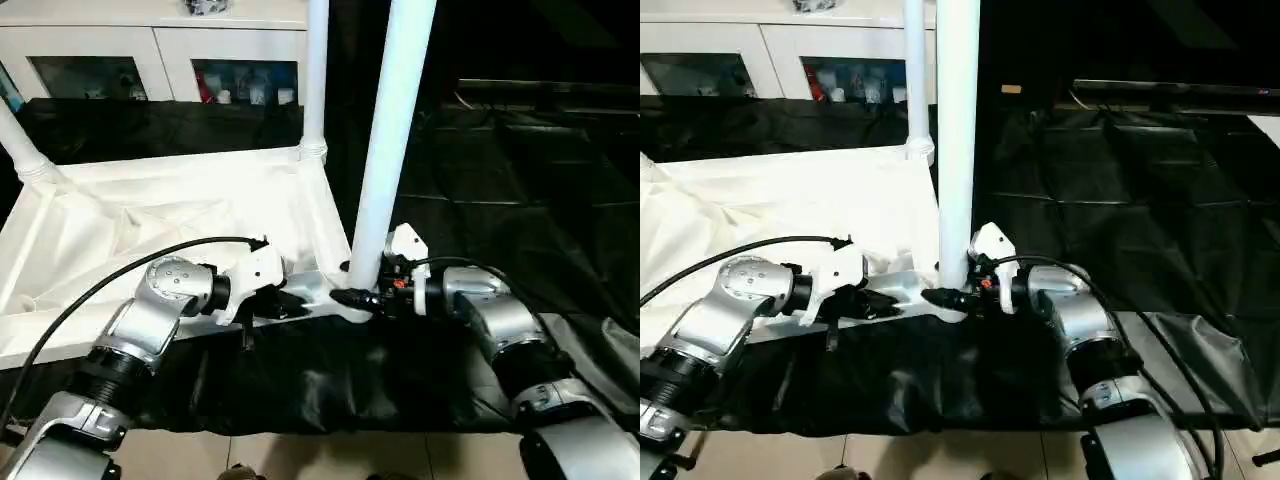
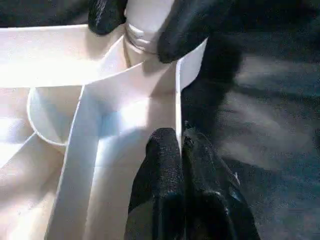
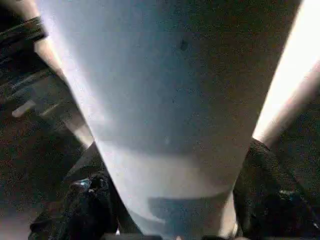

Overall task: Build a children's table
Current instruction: Rotate leg to tighten

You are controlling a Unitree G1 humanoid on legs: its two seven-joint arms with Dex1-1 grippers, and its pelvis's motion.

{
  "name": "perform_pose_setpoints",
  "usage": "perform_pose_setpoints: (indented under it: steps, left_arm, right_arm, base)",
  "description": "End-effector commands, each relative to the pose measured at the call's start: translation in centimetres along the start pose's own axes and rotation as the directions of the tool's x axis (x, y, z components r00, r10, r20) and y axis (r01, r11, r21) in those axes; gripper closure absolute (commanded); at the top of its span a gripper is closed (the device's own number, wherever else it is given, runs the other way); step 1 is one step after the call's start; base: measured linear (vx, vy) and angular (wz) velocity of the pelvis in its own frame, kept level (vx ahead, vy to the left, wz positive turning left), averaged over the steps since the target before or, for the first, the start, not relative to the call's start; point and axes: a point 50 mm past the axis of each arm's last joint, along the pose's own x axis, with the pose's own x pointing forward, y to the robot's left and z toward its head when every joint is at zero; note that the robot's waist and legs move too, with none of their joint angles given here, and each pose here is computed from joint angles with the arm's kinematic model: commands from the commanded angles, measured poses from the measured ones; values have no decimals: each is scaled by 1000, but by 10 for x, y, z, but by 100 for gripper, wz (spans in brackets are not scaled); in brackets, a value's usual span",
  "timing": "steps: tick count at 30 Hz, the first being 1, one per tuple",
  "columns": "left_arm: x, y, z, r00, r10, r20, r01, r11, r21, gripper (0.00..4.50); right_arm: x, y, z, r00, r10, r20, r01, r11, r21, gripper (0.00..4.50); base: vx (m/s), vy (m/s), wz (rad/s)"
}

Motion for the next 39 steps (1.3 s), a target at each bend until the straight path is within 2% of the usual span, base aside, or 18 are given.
perform_pose_setpoints:
  steps: [1, 3, 7, 9, 10, 11, 13, 15, 19, 20, 22, 23, 26, 29, 33, 34, 36, 39]
  left_arm:
    - [27, -4, 14, 999, 21, 27, -21, 1000, 3, 450]
    - [47, -2, 28, 993, 109, 55, -107, 993, -46, 450]
    - [60, 0, 39, 981, 180, 74, -175, 982, -78, 450]
    - [70, 0, 49, 969, 231, 87, -225, 971, -82, 450]
    - [71, 0, 51, 968, 234, 89, -227, 971, -78, 450]
    - [73, -1, 53, 968, 233, 93, -228, 972, -64, 450]
    - [74, -2, 55, 970, 224, 94, -221, 974, -39, 450]
    - [71, -4, 52, 977, 193, 88, -193, 981, -15, 450]
    - [62, -9, 42, 991, 106, 81, -109, 993, 39, 450]
    - [57, -11, 38, 995, 65, 74, -69, 996, 58, 450]
    - [54, -11, 35, 997, 48, 66, -53, 996, 69, 450]
    - [50, -11, 31, 997, 29, 66, -34, 996, 81, 450]
    - [43, -12, 26, 998, -7, 68, 1, 996, 85, 450]
    - [32, -12, 24, 994, -68, 88, 61, 995, 82, 450]
    - [22, -11, 18, 992, -106, 73, 100, 991, 85, 450]
    - [22, -11, 18, 992, -107, 72, 100, 991, 85, 450]
    - [16, -10, 14, 990, -132, 57, 127, 988, 84, 450]
    - [10, -11, 10, 987, -154, 38, 150, 985, 89, 450]
  right_arm:
    - [16, 4, -10, 987, -157, -43, 159, 985, 60, 192]
    - [29, 3, -10, 936, -350, -29, 351, 926, 141, 192]
    - [40, 8, -8, 897, -441, -28, 439, 883, 166, 192]
    - [51, 11, -4, 860, -510, -28, 505, 842, 191, 192]
    - [53, 12, -3, 856, -516, -24, 510, 837, 197, 192]
    - [55, 13, 0, 850, -527, -15, 519, 832, 197, 157]
    - [56, 14, 4, 851, -526, 9, 513, 834, 205, 122]
    - [54, 10, 12, 854, -516, 68, 487, 839, 243, 116]
    - [43, 1, 16, 877, -469, 104, 443, 874, 201, 73]
    - [38, 0, 13, 908, -411, 86, 396, 907, 144, 67]
    - [35, 0, 10, 931, -359, 66, 352, 930, 106, 67]
    - [30, 0, 3, 954, -300, 23, 298, 952, 68, 67]
    - [21, 2, -7, 979, -198, -45, 198, 980, -10, 67]
    - [8, 10, -14, 997, 13, -78, -16, 999, -37, 67]
    - [1, 25, -14, 969, 230, -93, -235, 971, -48, 67]
    - [1, 25, -14, 968, 233, -93, -238, 970, -47, 67]
    - [-2, 33, -11, 930, 353, -98, -358, 933, -38, 67]
    - [-4, 39, -11, 892, 436, -116, -442, 896, -34, 92]
  base:
    - [0, 0, 0]
    - [0, 0, 0]
    - [0, 0, 0]
    - [0, 0, 0]
    - [0, 0, 0]
    - [0, 0, 0]
    - [0, 0, 0]
    - [0, 0, 0]
    - [0, 0, 0]
    - [0, 0, 0]
    - [0, 0, 0]
    - [0, 0, 0]
    - [0, 0, 0]
    - [0, 0, 0]
    - [0, 0, 0]
    - [0, 0, 0]
    - [0, 0, 0]
    - [0, 0, 0]
